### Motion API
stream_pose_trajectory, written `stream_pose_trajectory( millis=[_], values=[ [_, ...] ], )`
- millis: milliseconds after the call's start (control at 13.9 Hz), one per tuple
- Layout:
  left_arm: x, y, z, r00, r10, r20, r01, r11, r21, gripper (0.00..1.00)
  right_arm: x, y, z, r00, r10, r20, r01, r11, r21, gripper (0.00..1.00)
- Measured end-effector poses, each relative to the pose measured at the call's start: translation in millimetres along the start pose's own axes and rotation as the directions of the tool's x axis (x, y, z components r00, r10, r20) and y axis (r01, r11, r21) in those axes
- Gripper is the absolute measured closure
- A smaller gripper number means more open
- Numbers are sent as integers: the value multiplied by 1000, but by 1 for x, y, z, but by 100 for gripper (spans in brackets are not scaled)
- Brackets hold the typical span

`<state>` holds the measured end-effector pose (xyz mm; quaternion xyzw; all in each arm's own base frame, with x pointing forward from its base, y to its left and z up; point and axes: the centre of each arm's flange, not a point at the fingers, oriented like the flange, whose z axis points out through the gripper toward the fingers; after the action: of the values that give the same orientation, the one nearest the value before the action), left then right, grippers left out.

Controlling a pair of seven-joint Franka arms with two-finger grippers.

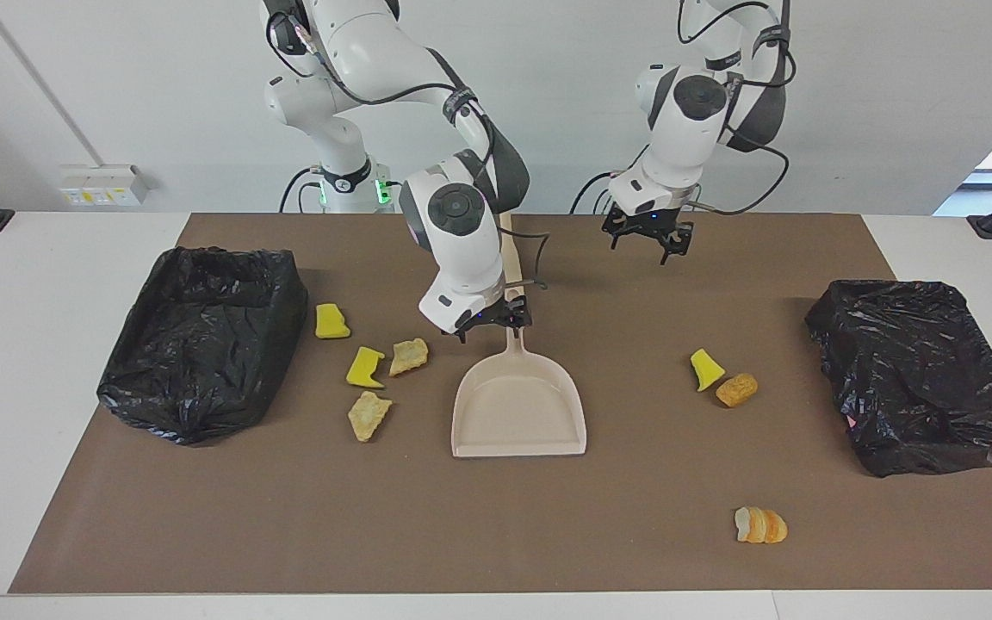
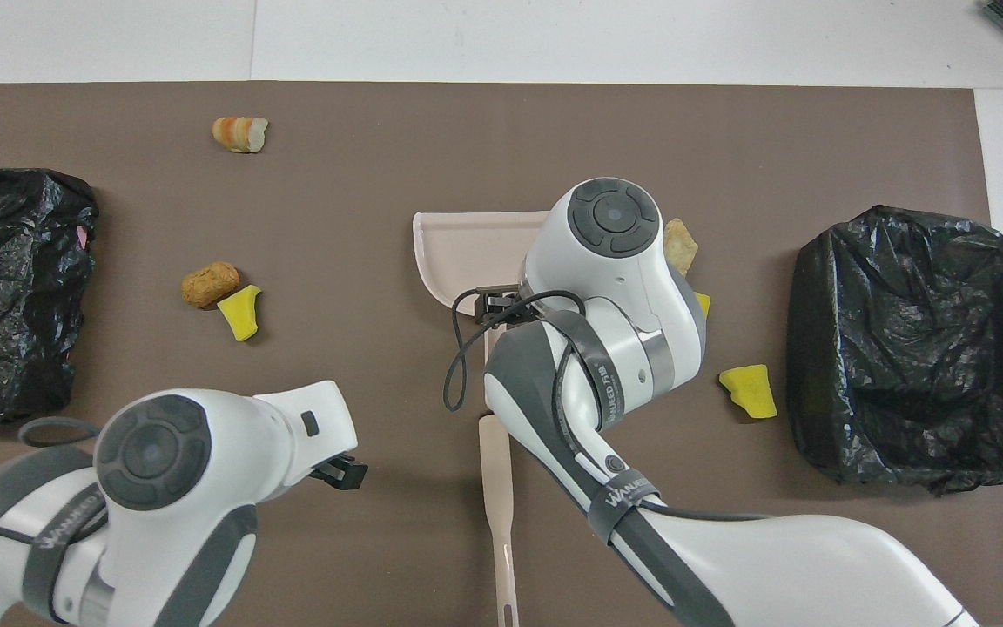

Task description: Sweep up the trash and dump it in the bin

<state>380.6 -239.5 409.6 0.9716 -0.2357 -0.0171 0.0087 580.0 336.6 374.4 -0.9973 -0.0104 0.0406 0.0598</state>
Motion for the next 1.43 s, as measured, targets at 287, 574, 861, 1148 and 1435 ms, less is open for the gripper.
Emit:
stream_pose_trajectory(
  millis=[287, 574, 861, 1148, 1435],
  values=[
    [-24, 84, 33, 998, -28, -60, 27, 1000, -7, 0, -8, -18, 24, 1000, -2, 17, 2, 1000, 4, 0],
    [-43, 145, 35, 987, -103, -125, 98, 994, -50, 0, -23, -26, 37, 998, -9, 62, 9, 1000, 4, 0],
    [-58, 185, 42, 977, -148, -154, 136, 987, -88, 0, -44, -38, 34, 992, -37, 122, 39, 999, -18, 0],
    [-66, 211, 61, 975, -172, -143, 160, 983, -91, 0, -45, -38, 31, 992, -37, 122, 40, 999, -18, 12],
    [-70, 220, 67, 969, -204, -140, 191, 977, -98, 4, -41, -38, 29, 995, -35, 93, 36, 999, -6, 43]
  ],
)
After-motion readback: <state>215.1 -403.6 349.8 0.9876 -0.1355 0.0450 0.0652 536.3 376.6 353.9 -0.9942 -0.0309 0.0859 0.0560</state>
